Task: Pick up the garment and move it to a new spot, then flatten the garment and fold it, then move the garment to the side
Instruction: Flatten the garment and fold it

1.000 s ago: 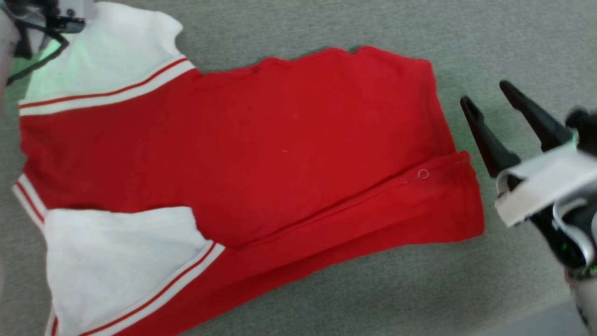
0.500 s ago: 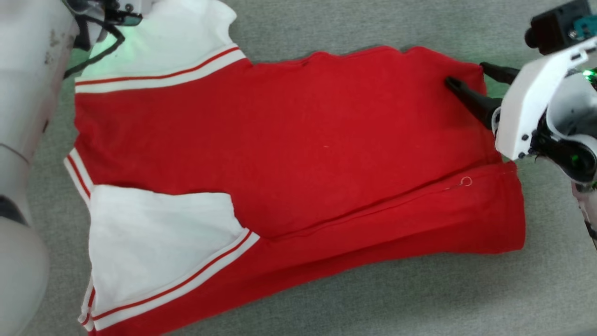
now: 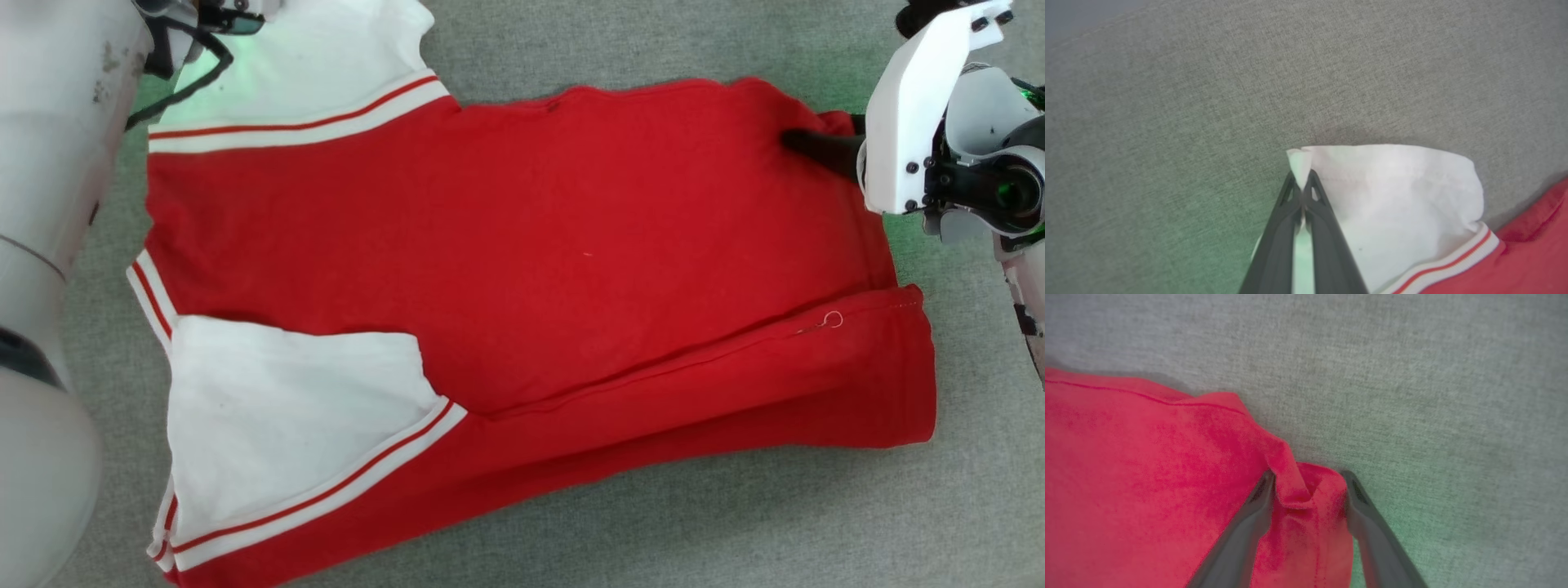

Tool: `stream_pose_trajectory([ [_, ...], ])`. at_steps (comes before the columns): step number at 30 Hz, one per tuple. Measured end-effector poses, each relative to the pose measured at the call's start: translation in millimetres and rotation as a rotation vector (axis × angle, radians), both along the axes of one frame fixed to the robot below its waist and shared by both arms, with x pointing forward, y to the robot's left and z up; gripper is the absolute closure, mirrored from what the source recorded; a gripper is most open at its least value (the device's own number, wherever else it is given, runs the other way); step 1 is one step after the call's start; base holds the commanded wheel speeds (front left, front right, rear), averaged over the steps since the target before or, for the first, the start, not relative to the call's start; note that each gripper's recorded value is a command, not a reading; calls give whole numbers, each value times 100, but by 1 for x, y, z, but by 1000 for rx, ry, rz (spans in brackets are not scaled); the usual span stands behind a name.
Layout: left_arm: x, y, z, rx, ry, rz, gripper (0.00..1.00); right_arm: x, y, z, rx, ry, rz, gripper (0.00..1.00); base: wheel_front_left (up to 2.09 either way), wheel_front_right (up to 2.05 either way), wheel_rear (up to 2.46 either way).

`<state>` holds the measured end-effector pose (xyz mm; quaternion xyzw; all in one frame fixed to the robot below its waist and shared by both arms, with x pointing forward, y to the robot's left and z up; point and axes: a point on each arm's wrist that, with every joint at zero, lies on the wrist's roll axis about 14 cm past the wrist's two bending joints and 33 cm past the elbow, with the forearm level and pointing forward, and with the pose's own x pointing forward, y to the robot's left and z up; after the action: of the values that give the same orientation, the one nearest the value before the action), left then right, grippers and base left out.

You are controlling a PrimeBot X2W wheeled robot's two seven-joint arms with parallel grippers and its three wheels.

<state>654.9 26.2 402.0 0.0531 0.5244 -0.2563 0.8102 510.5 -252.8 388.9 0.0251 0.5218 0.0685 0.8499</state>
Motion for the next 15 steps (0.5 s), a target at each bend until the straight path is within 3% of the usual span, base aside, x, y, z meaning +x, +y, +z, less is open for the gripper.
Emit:
stream_pose_trajectory([
  [5,3,4,4,-8,-24,17,100,6,5,2,7,-16,5,100,0,0,0],
  [15,6,4,51,-122,-123,59,100,17,5,24,2,-182,24,100,0,0,0],
])
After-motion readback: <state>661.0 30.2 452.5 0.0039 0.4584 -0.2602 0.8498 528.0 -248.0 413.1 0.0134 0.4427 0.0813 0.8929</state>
